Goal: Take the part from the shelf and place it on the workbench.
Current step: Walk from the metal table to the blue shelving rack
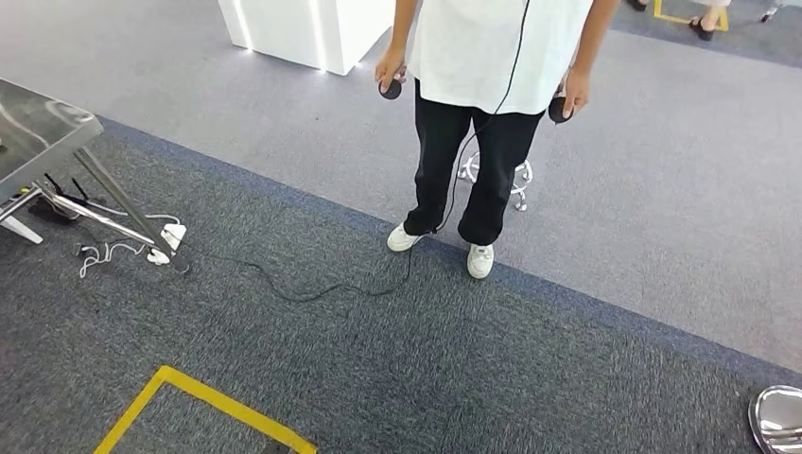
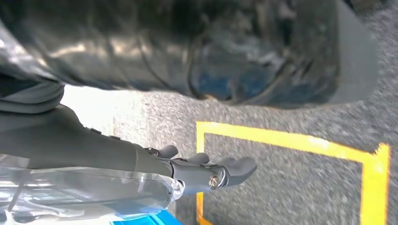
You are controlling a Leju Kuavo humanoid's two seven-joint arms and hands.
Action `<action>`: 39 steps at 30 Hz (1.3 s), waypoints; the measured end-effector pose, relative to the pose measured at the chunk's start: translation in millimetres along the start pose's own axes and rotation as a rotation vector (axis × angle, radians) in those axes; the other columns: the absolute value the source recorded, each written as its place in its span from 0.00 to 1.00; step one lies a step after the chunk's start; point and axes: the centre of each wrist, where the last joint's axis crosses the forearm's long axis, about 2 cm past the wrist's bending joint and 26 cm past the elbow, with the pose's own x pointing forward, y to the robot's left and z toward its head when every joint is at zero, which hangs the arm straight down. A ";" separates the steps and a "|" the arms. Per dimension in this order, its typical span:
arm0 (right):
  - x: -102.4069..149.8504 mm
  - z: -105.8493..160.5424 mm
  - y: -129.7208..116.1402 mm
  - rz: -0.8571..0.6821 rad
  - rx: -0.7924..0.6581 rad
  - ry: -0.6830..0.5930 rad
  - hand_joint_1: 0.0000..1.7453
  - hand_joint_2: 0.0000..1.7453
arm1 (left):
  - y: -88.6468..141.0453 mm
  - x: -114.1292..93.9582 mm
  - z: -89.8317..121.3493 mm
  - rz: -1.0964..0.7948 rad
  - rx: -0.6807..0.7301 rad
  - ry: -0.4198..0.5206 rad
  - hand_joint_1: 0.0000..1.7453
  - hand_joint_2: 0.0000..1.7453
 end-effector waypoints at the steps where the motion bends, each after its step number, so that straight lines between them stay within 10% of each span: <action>1: 1.3 0.1 0.1 0.000 0.003 0.001 0.00 0.00 | -0.3 0.2 0.1 -0.004 0.003 -0.005 0.00 0.00; 39: -2.0 2.4 6.9 -0.005 0.026 0.036 0.00 0.00 | -4.7 -0.4 1.9 -0.078 -0.001 0.004 0.00 0.00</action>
